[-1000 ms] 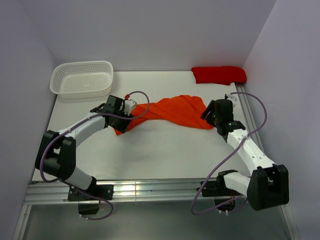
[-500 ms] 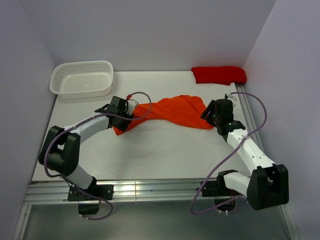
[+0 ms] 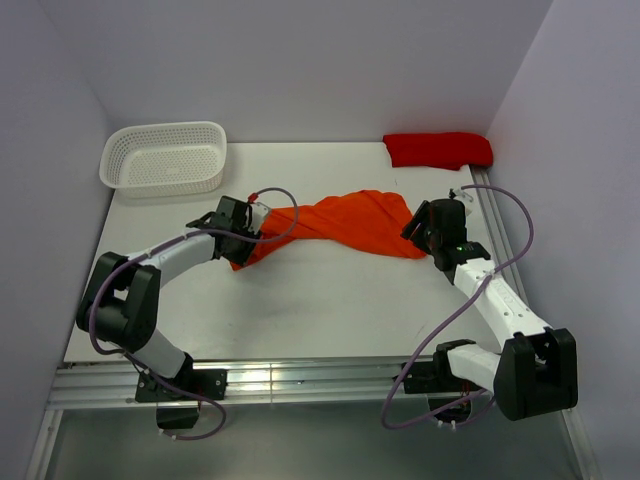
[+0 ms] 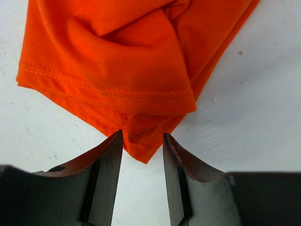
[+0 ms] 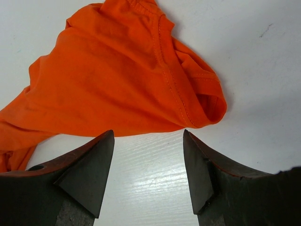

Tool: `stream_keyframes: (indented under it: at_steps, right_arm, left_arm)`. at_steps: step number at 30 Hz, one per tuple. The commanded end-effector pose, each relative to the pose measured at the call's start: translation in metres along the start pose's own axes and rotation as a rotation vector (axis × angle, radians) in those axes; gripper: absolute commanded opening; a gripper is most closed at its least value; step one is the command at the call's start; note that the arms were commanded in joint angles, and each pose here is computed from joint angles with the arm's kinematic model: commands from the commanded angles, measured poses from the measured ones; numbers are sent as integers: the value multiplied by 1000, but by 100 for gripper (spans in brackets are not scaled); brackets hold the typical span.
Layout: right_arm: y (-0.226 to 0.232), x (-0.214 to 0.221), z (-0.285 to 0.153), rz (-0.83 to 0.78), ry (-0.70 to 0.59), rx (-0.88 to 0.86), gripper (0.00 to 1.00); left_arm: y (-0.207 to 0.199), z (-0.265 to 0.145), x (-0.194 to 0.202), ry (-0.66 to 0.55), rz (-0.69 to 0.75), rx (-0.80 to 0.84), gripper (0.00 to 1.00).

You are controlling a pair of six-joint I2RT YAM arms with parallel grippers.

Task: Roll the t-shirts
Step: Flatten the tshirt

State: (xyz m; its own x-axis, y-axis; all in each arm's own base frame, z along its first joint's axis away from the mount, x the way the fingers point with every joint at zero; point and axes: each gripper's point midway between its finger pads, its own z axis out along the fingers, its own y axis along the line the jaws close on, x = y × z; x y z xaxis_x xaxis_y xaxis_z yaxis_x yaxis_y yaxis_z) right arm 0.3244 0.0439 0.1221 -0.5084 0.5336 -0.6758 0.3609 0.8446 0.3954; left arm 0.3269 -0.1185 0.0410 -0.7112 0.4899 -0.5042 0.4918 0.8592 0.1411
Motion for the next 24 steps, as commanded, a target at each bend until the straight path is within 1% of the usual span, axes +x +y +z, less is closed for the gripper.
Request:
stream_keyframes:
  at_steps: [1, 4, 7, 9, 10, 11, 13, 14, 16, 17, 19, 20, 22, 23, 24]
  right_arm:
    - [0, -6, 0, 9, -23, -5, 67]
    - [0, -5, 1, 14, -23, -7, 67]
    - [-1, -3, 2, 11, -18, -3, 67]
    - [-1, -4, 5, 7, -16, 4, 67]
    - [-2, -4, 6, 4, -17, 10, 67]
    - [-3, -4, 9, 0, -11, 20, 67]
    - [-4, -5, 14, -12, -4, 32, 67]
    - [-3, -11, 16, -10, -6, 37, 67]
    - [-6, -9, 26, -22, 18, 57, 67]
    - [-5, -16, 33, -17, 24, 62, 67]
    - [-2, -22, 42, -33, 38, 60, 67]
    - [7, -37, 44, -36, 25, 51, 67]
    - [6, -37, 61, -71, 70, 80, 65]
    - [17, -48, 65, -79, 63, 63, 65]
    - [17, -41, 76, -94, 104, 67, 64]
  left_arm:
    - [7, -3, -11, -42, -2, -21, 44]
    - [9, -1, -11, -41, -7, -23, 43]
    - [9, 0, -12, -37, -5, -20, 39]
    - [9, 1, -12, -35, -5, -20, 34]
    - [9, 2, -12, -34, -5, -18, 31]
    - [9, 1, -13, -37, -5, -18, 24]
    - [8, 2, -13, -35, -4, -11, 18]
    - [8, 1, -14, -37, -4, -8, 10]
    - [6, -2, -16, -41, -7, 3, 5]
    - [6, -3, -19, -46, -9, 6, 0]
    - [6, -9, -23, -57, -6, 10, 0]
    - [7, -12, -27, -67, -7, 9, 0]
    - [7, -19, -30, -73, -5, 15, 0]
    - [7, -23, -35, -81, -7, 24, 0]
    - [10, -26, -37, -87, -11, 21, 0]
